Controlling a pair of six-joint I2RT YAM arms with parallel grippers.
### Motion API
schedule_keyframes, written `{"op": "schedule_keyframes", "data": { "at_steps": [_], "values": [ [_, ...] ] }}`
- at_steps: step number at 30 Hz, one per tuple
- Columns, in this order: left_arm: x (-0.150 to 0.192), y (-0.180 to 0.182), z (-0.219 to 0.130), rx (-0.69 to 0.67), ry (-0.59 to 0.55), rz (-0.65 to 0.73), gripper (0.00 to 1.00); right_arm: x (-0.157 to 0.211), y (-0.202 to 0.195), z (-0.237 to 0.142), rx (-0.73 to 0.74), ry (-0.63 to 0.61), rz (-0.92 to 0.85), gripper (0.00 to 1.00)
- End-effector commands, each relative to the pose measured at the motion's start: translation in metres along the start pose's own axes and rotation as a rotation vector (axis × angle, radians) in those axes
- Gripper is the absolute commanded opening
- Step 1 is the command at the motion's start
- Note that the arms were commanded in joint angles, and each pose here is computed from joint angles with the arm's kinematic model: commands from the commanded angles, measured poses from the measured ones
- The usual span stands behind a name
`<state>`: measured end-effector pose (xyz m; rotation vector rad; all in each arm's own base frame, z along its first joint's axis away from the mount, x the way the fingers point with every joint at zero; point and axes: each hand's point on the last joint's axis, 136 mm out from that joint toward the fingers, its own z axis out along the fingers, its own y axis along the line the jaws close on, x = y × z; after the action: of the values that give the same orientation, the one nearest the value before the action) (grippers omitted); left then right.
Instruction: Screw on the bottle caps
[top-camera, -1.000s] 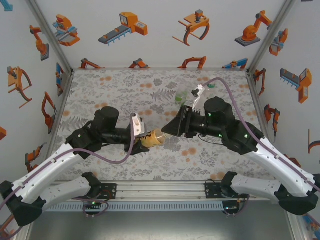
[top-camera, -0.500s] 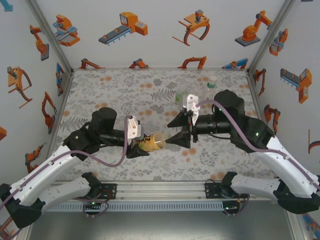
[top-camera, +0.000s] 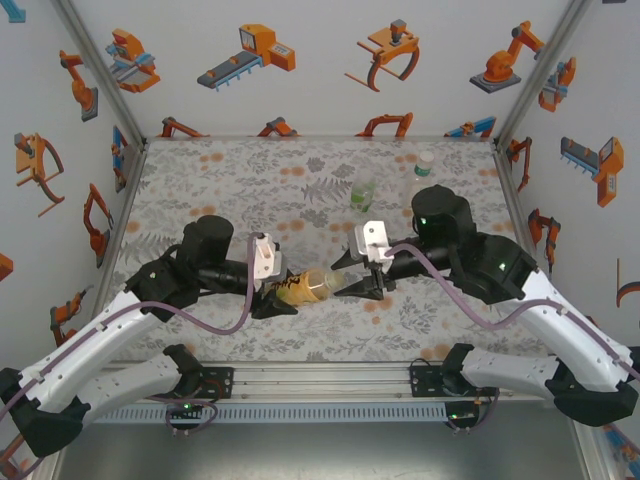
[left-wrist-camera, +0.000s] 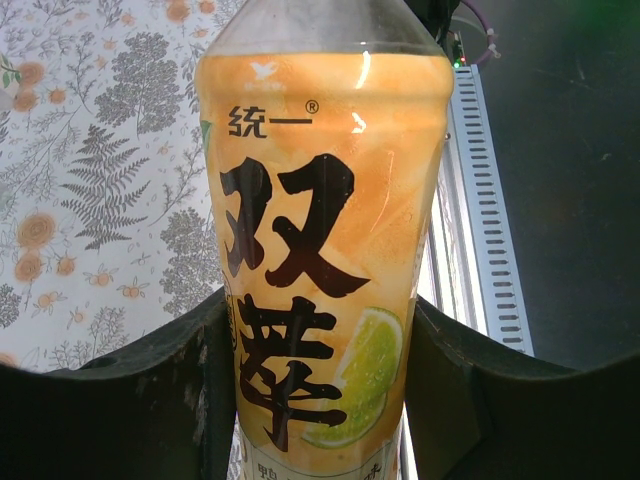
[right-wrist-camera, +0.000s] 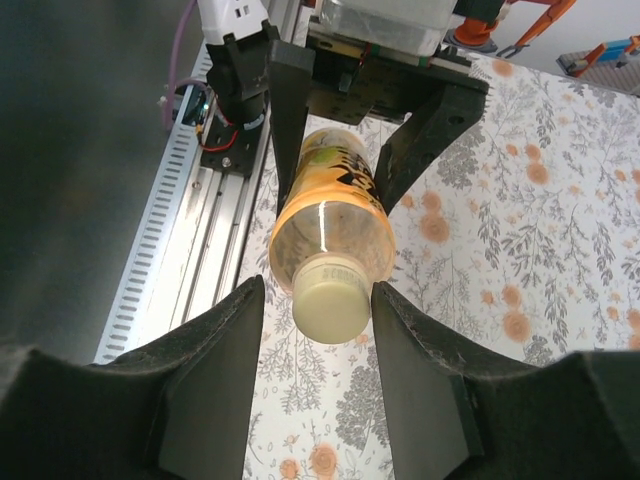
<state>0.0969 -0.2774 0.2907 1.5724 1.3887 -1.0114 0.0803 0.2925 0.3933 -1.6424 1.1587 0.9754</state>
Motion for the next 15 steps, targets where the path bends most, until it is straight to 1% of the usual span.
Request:
{"op": "schedule_keyframes", "data": {
  "at_steps": [1,10,13,15],
  "values": [
    [-0.019,-0.0074,-0.0078,0.02,-0.048,0.052,0.0,0.0034,0.004,0.0008,-0.011,0.002,-0.028,0.45],
    [-0.0192,-0.0069,-0.0076,0.02,-0.049,0.048,0.0,0.0062,0.003,0.0005,0.004,0.004,-0.032,0.33],
    [-0.0197,-0.0069,-0.0079,0.019,-0.05,0.048,0.0,0.0077,0.002,0.0007,0.01,0.01,-0.025,0.26],
    [-0.0193,-0.0066,-0.0078,0.017,-0.049,0.048,0.0,0.0077,-0.0016,0.0007,0.03,0.011,0.011,0.19]
  ]
}}
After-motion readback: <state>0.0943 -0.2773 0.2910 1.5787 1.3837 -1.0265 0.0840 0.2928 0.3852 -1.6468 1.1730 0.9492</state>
